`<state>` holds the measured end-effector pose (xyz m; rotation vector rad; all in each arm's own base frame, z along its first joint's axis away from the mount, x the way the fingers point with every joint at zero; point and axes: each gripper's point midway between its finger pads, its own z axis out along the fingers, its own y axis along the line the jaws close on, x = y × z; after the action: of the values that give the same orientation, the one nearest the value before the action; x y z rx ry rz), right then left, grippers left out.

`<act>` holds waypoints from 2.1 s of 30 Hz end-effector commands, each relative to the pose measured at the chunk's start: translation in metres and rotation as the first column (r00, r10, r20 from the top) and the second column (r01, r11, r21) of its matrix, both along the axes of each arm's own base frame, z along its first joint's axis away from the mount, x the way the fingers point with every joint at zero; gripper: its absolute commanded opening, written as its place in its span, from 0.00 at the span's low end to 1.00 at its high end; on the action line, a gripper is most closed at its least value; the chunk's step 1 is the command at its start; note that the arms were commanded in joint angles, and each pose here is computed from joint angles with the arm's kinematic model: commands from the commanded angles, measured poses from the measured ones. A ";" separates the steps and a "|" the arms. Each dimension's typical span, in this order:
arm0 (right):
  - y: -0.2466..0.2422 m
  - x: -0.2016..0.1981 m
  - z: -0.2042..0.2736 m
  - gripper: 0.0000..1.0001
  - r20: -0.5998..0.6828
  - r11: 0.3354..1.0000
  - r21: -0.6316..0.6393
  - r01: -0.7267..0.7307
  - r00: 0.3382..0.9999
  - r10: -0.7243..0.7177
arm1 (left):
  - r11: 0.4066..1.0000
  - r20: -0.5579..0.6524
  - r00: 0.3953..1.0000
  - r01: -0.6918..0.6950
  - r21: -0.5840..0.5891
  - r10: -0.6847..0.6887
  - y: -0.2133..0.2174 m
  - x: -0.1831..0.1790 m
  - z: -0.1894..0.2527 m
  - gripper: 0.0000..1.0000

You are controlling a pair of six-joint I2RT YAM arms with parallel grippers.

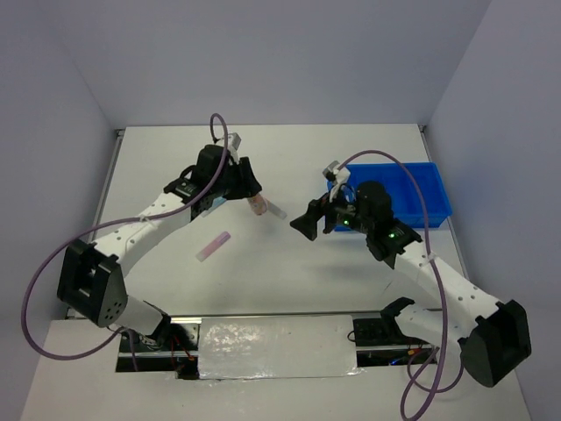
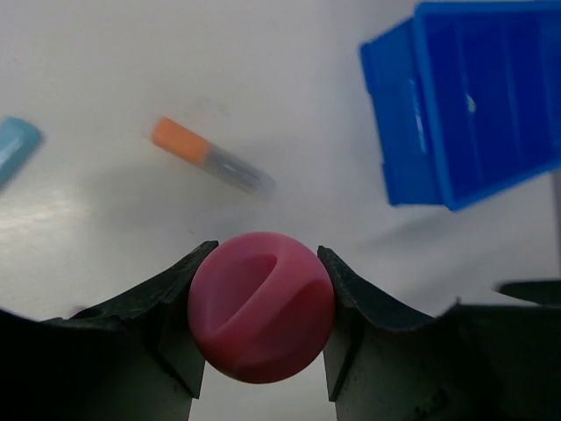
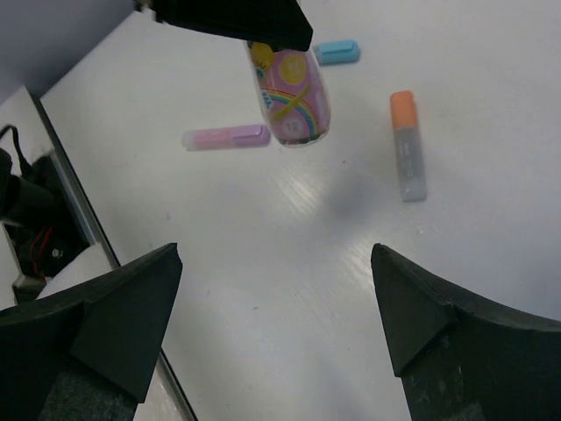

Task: Sort the stationery into containers
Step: Pick up the storage box at the center of the board, then place the storage box in the storage box.

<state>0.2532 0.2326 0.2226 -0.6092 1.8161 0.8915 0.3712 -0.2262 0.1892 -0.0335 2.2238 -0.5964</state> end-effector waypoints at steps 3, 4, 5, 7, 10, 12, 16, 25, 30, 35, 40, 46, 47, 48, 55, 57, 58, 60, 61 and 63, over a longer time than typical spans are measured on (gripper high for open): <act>0.033 0.005 0.013 0.95 0.094 0.998 -0.046 -0.042 0.995 0.047 | 0.934 -0.103 0.964 0.206 -0.291 -0.245 -0.043 -0.066 0.025 0.00; 0.039 0.003 0.008 0.95 0.084 0.997 -0.051 -0.059 0.994 0.063 | 0.920 -0.086 0.961 0.224 -0.321 -0.264 -0.045 -0.071 0.035 0.00; 0.042 0.003 0.008 0.95 0.080 0.997 -0.050 -0.065 0.994 0.069 | 0.908 -0.086 0.954 0.241 -0.343 -0.286 -0.048 -0.076 0.035 0.00; 0.049 0.004 0.007 0.93 0.073 0.996 -0.049 -0.074 0.994 0.078 | 0.868 -0.047 0.942 0.286 -0.406 -0.333 -0.055 -0.086 0.052 0.00; 0.058 0.003 0.008 0.92 0.071 0.996 -0.029 -0.088 0.993 0.090 | 0.836 -0.031 0.930 0.314 -0.449 -0.366 -0.059 -0.096 0.058 0.00; 0.063 0.003 0.009 0.92 0.068 0.995 -0.018 -0.098 0.993 0.099 | 0.817 -0.013 0.921 0.338 -0.468 -0.389 -0.063 -0.100 0.061 0.00; 0.078 0.001 0.008 0.91 0.045 0.989 -0.003 -0.145 0.988 0.145 | 0.779 -0.015 0.905 0.357 -0.515 -0.424 -0.069 -0.106 0.061 0.00; 0.084 0.000 -0.002 0.03 0.008 0.989 0.030 -0.144 0.990 0.144 | 0.819 0.009 0.934 0.318 -0.478 -0.357 -0.067 -0.084 0.073 0.37; 0.043 0.030 -0.029 0.00 -0.027 0.994 -0.080 0.080 0.996 -0.083 | 0.956 -0.006 0.998 0.054 -0.288 -0.058 -0.022 -0.038 0.088 0.99; -0.069 0.089 -0.070 0.00 -0.065 0.856 -0.302 0.420 0.887 -0.458 | 0.963 0.051 0.966 -0.248 -0.109 0.255 0.065 -0.041 0.135 0.99; -0.190 0.126 -0.069 0.00 0.083 0.514 -0.509 0.691 0.633 -0.769 | 0.977 0.103 0.972 -0.208 -0.052 0.213 0.089 -0.085 0.127 0.99; -0.284 0.153 -0.028 0.00 0.244 0.240 -0.598 0.764 0.459 -0.854 | 0.987 0.044 0.988 -0.148 0.059 0.145 0.108 -0.126 0.084 0.99; -0.298 0.156 -0.038 0.00 0.228 0.220 -0.631 0.744 0.449 -0.864 | 0.988 0.047 0.990 -0.136 0.078 0.133 0.112 -0.133 0.079 0.99; -0.304 0.165 -0.025 0.00 0.251 0.206 -0.621 0.756 0.441 -0.862 | 0.987 0.054 0.990 -0.137 0.083 0.132 0.114 -0.135 0.078 0.99; -0.314 0.176 -0.052 0.01 0.221 0.183 -0.732 0.656 0.483 -0.847 | 0.985 0.079 0.993 -0.097 0.145 0.086 0.124 -0.149 0.068 0.99; -0.311 0.175 -0.058 0.05 0.204 0.199 -0.737 0.646 0.494 -0.845 | 0.976 0.090 0.991 -0.119 0.182 0.104 0.132 -0.149 0.066 0.99; -0.311 0.174 -0.065 0.09 0.198 0.198 -0.745 0.637 0.494 -0.847 | 0.971 0.094 0.989 -0.133 0.198 0.117 0.136 -0.147 0.064 0.99; -0.312 0.172 -0.074 0.17 0.191 0.189 -0.760 0.622 0.491 -0.850 | 0.959 0.095 0.986 -0.157 0.234 0.138 0.143 -0.146 0.058 0.99; -0.313 0.170 -0.084 0.20 0.178 0.183 -0.778 0.602 0.490 -0.854 | 0.958 0.096 0.985 -0.160 0.237 0.141 0.144 -0.145 0.056 0.99; -0.314 0.168 -0.094 0.29 0.155 0.175 -0.799 0.575 0.478 -0.864 | 0.957 0.090 0.986 -0.156 0.246 0.137 0.144 -0.145 0.048 0.99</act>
<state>0.4221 -0.0786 0.1347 0.0563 2.4015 -0.5897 0.2231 -0.0905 0.2454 -0.0714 2.1941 -0.2979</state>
